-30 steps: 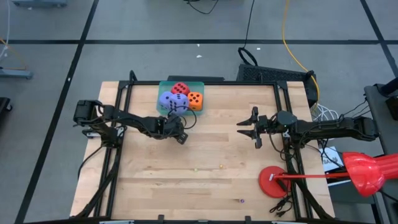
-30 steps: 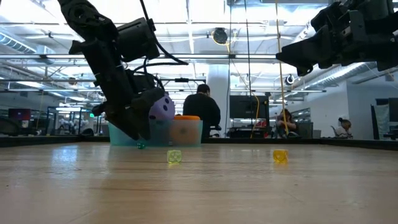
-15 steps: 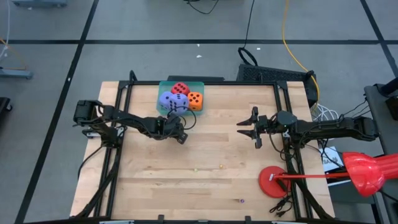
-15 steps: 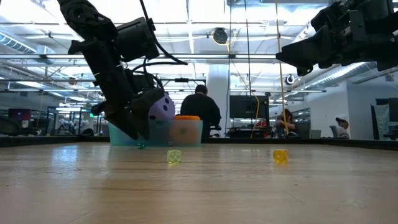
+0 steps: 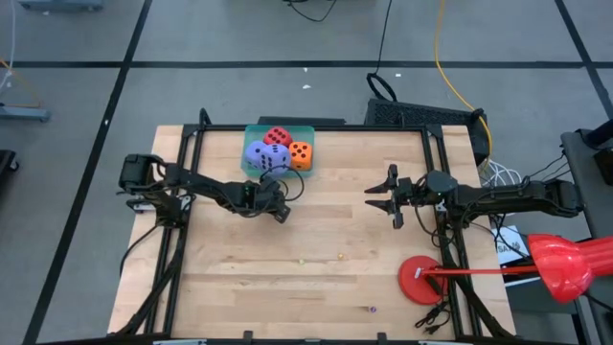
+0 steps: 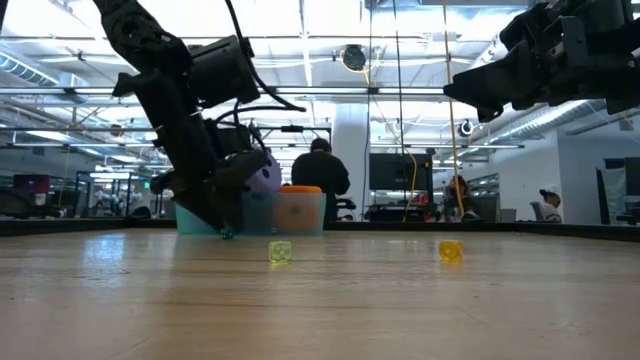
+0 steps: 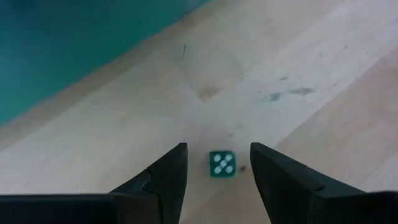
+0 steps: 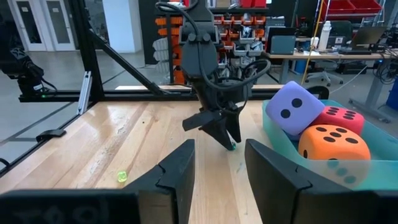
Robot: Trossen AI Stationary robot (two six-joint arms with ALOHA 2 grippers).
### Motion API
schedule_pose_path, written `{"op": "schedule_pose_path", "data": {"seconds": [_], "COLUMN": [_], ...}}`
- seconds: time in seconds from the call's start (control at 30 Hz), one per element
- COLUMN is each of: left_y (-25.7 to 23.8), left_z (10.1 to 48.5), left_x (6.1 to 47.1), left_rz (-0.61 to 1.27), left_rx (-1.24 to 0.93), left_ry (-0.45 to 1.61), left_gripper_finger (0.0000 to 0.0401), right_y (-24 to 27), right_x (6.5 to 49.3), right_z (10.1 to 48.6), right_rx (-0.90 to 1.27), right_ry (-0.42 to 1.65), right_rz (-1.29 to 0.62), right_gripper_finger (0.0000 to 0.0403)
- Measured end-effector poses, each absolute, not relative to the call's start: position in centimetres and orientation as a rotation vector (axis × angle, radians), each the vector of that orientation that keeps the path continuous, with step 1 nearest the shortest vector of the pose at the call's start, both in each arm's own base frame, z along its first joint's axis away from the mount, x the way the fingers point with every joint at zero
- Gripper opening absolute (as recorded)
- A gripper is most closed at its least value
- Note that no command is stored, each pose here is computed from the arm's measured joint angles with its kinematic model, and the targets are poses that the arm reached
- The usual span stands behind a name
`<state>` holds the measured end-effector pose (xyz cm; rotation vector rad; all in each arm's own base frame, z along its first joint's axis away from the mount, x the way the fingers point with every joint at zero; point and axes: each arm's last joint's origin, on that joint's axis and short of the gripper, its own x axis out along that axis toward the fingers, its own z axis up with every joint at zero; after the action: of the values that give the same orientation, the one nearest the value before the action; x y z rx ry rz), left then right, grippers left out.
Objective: Pick & Place Dice
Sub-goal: Put the small green dice into the green bin
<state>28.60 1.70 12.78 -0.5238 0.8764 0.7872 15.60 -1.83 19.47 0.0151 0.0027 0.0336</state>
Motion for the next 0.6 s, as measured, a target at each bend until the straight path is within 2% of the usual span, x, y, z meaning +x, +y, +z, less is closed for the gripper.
{"op": "schedule_pose_path", "data": {"seconds": [0.6], "left_y": [1.58], "left_z": [12.62], "left_x": [28.47], "left_rz": [0.791], "left_rx": [-0.514], "left_ry": [0.897], "left_gripper_finger": [0.0186], "right_y": [-1.84], "right_x": [15.61], "right_z": [19.47], "right_rx": [0.015], "right_ry": [0.003], "right_rz": [0.034], "right_gripper_finger": [0.013]}}
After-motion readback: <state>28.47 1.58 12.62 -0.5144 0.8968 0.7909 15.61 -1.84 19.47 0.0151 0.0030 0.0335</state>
